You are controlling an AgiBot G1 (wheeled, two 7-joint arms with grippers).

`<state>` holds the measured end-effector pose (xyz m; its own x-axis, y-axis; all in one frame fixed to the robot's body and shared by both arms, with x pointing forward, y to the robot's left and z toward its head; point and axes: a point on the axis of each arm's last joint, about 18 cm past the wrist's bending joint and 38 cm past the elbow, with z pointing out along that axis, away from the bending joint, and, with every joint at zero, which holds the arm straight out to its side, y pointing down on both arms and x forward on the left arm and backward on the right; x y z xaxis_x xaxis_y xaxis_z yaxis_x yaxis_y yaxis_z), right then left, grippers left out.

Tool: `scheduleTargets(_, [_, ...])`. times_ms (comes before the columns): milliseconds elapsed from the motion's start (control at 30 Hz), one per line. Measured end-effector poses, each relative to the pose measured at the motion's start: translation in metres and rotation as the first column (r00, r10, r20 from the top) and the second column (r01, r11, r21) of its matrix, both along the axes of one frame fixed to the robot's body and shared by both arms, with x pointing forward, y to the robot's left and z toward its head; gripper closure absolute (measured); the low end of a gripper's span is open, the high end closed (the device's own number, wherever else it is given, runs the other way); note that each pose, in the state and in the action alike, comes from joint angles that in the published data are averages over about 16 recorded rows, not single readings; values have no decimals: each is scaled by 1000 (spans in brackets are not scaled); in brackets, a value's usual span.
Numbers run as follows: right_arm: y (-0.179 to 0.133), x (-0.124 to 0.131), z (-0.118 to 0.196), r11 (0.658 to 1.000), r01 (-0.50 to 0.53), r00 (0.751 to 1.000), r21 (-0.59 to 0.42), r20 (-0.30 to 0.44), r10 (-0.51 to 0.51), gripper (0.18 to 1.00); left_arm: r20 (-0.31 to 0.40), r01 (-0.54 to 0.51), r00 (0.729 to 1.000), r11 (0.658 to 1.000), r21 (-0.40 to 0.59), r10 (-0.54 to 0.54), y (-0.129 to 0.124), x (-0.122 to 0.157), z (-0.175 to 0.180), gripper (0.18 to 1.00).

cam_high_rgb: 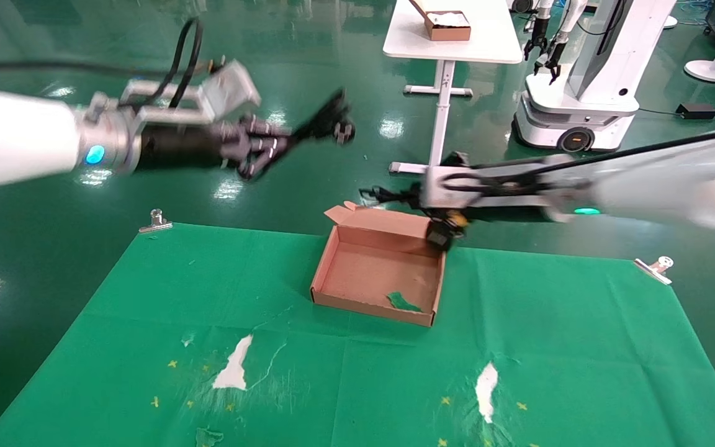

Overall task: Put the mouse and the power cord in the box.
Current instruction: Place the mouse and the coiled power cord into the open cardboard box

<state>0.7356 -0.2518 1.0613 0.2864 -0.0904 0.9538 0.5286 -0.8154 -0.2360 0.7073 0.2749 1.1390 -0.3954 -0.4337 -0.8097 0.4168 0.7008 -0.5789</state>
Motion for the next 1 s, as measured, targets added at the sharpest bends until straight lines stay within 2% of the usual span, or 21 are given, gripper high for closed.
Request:
scheduleTargets(133, [26, 18, -20, 999, 29, 999, 16, 17, -30, 963, 39, -19, 999, 1000, -10, 19, -5, 1, 15, 950])
scheduleTargets(233, [38, 27, -40, 998, 47, 999, 35, 7, -47, 963, 40, -22, 999, 1000, -4, 22, -4, 1, 15, 951])
scheduleTargets(533, [54, 30, -85, 996, 23, 998, 81, -66, -18, 963, -36, -14, 999, 998, 60, 16, 5, 4, -21, 951])
scheduleTargets(767, [53, 29, -94, 994, 25, 996, 104, -90, -16, 945, -76, -17, 997, 992, 126, 27, -3, 13, -44, 951])
scheduleTargets(1000, [29, 34, -84, 988, 92, 994, 121, -63, -85, 894, -69, -7, 997, 982, 189, 20, -35, 26, -60, 951])
